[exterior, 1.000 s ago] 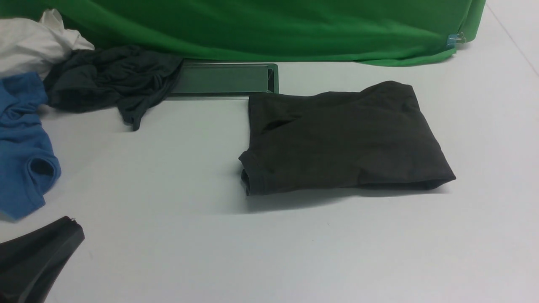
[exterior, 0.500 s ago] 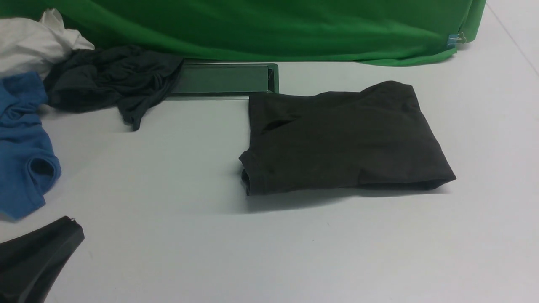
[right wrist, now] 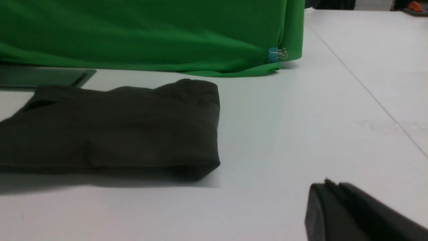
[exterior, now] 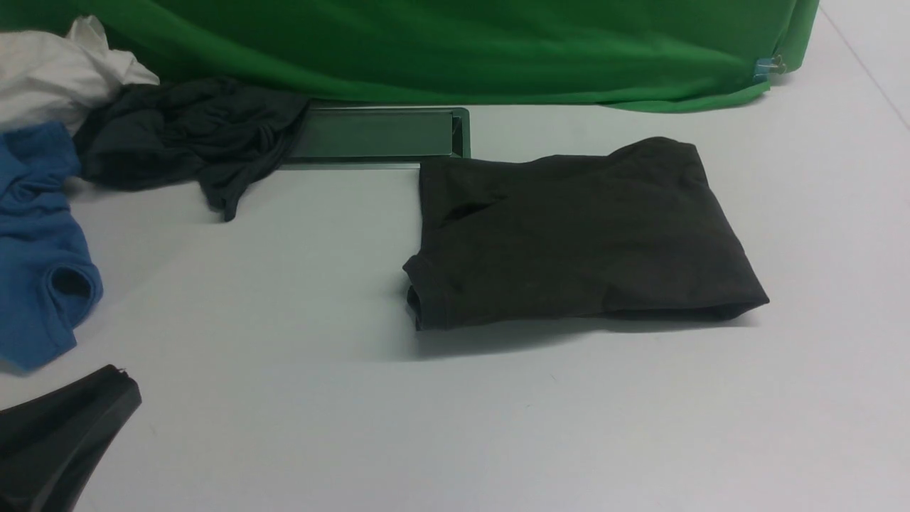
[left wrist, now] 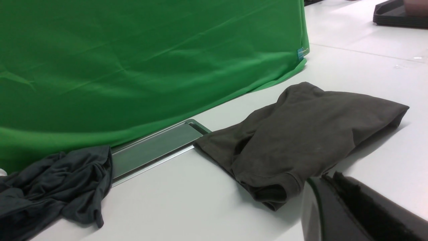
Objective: Fold a long-sleeved shirt on a white desktop.
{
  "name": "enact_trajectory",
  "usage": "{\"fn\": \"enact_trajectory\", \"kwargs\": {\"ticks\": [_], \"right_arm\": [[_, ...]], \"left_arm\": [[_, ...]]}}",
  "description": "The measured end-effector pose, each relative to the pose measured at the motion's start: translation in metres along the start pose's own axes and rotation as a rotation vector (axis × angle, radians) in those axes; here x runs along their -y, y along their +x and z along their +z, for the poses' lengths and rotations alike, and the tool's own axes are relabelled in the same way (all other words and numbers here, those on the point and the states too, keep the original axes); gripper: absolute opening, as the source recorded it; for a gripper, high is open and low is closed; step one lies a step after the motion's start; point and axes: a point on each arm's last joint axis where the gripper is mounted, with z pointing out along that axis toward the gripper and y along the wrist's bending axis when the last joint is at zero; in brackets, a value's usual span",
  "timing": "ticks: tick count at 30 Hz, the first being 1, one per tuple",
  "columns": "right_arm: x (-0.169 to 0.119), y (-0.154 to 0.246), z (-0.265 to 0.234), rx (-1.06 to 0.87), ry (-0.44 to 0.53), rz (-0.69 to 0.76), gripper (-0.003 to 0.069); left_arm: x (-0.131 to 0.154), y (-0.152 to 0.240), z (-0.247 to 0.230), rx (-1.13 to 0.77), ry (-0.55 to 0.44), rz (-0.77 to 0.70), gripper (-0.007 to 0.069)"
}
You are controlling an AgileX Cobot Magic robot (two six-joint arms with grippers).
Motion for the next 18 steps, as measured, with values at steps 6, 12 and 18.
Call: {"fn": "enact_trajectory", "kwargs": {"ticks": [6,12,18], "right_arm": [[0.0000,0.0000,-0.0002,0.003,0.000,0.001,0.0022],[0.0000,0.0000,-0.0002,0.003,0.000,0.015,0.0039],[0.0000,0.0000,-0.0002,0.003,0.000,0.018,0.0055]], "left_arm": [[-0.0002,0.0001,0.0000,-0.001,-0.002,0.008,0.0017],[-0.0005,0.0002,0.0000,-0.003,-0.006,0.019,0.0017],[-0.0005,0.0002,0.0000,-0.002,-0.006,0.018,0.0017]]}}
